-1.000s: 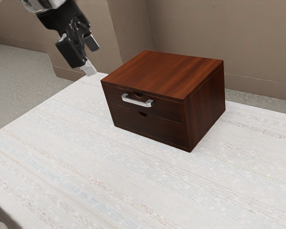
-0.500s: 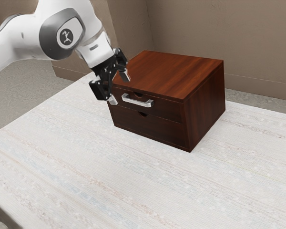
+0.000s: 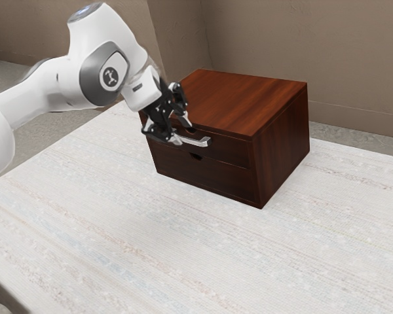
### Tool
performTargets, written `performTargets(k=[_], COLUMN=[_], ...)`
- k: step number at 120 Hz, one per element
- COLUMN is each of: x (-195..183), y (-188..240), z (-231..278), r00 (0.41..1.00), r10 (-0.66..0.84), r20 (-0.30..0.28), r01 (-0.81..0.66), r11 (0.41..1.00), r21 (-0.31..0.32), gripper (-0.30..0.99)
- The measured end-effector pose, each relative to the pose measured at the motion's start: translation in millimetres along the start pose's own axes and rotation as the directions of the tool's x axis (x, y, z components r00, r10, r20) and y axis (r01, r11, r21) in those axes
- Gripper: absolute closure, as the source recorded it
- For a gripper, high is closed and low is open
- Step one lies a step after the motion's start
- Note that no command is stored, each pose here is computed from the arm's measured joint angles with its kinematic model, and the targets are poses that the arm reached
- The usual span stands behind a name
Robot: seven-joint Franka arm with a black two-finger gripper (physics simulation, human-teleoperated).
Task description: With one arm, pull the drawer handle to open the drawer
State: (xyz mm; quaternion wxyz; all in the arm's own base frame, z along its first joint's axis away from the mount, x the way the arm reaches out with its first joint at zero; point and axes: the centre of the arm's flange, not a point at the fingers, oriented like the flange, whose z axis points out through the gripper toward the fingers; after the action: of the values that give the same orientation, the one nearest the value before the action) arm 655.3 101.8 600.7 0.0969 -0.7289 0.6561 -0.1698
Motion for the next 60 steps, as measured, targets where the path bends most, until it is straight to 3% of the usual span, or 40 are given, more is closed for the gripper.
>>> performTargets(k=[60], x=[-19], y=[-5], z=[33], r00=[0.998], r10=[0.061], r20=[0.014], r01=[-0.061], r11=[0.998], r21=[0.022], gripper=[0.48])
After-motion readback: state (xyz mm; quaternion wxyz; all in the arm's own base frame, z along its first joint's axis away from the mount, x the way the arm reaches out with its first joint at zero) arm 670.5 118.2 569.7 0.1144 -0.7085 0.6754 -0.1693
